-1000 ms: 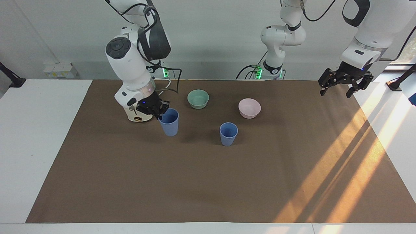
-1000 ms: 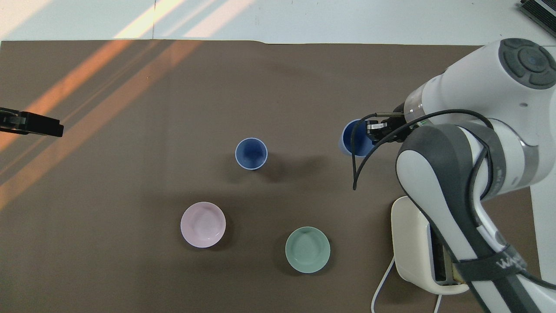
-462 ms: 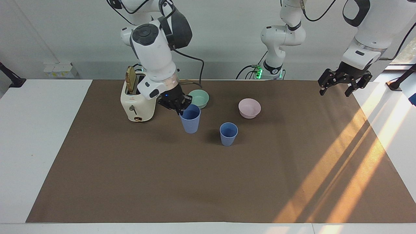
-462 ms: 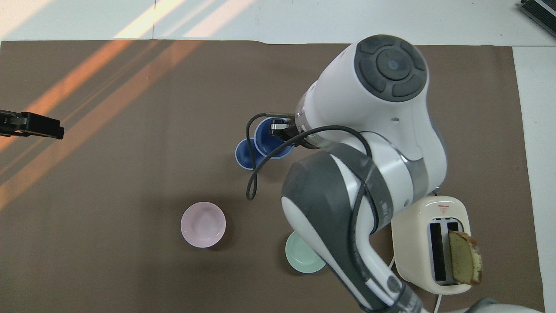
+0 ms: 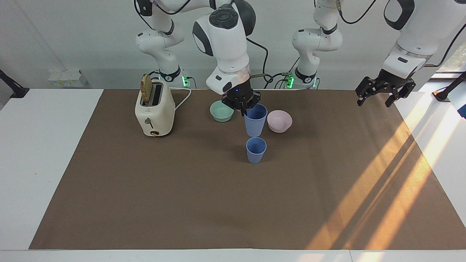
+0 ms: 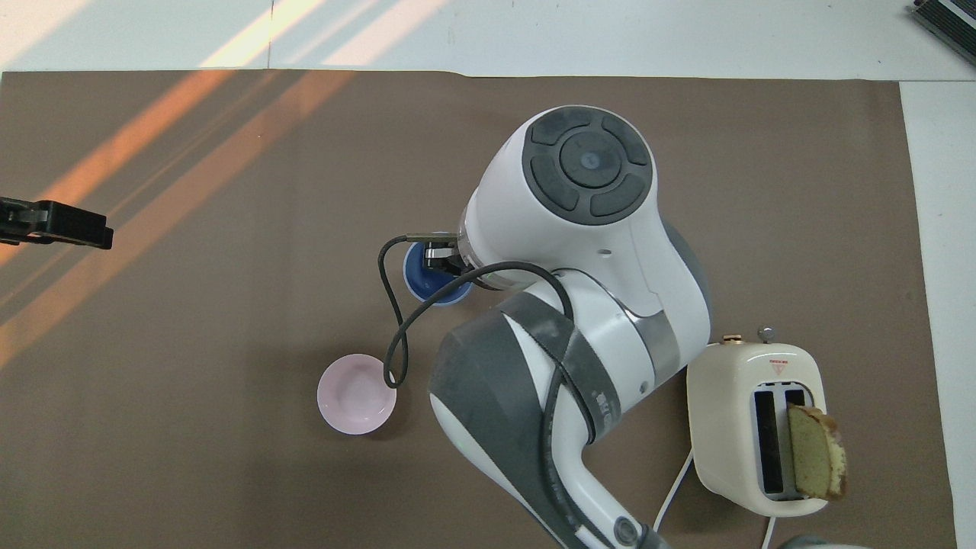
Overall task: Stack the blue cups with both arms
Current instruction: 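Carry the held cup over the center blue cup and lower it in, then open the right gripper to release the stacked cup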
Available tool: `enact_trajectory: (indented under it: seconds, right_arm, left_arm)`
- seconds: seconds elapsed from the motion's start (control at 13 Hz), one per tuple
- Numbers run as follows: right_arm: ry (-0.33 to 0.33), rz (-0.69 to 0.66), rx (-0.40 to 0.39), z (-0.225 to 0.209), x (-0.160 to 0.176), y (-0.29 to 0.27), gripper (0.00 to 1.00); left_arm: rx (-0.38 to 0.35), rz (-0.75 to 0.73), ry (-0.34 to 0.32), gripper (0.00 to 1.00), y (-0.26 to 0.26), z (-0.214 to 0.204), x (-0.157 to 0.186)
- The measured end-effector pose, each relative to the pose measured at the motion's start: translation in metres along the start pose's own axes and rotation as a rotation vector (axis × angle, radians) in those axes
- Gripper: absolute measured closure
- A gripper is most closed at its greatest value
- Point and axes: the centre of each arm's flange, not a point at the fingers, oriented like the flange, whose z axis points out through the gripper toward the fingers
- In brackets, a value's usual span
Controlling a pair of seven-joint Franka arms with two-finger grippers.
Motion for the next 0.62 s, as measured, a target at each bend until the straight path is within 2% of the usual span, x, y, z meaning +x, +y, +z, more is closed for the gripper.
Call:
enact_trajectory:
  seconds: [0.31,0.62]
  right_arm:
    - [-0.001,0.009,-0.003,0.040,0.012,-0.002,0.95]
    - [0.000,0.012,-0.005,0.058,0.018,-0.003,0.95]
  left_arm:
    - [0.000,0.000,0.000,0.00,0.000,-0.001,-0.001]
    - [0.000,0.000,0.001,0.00,0.000,-0.002,-0.001]
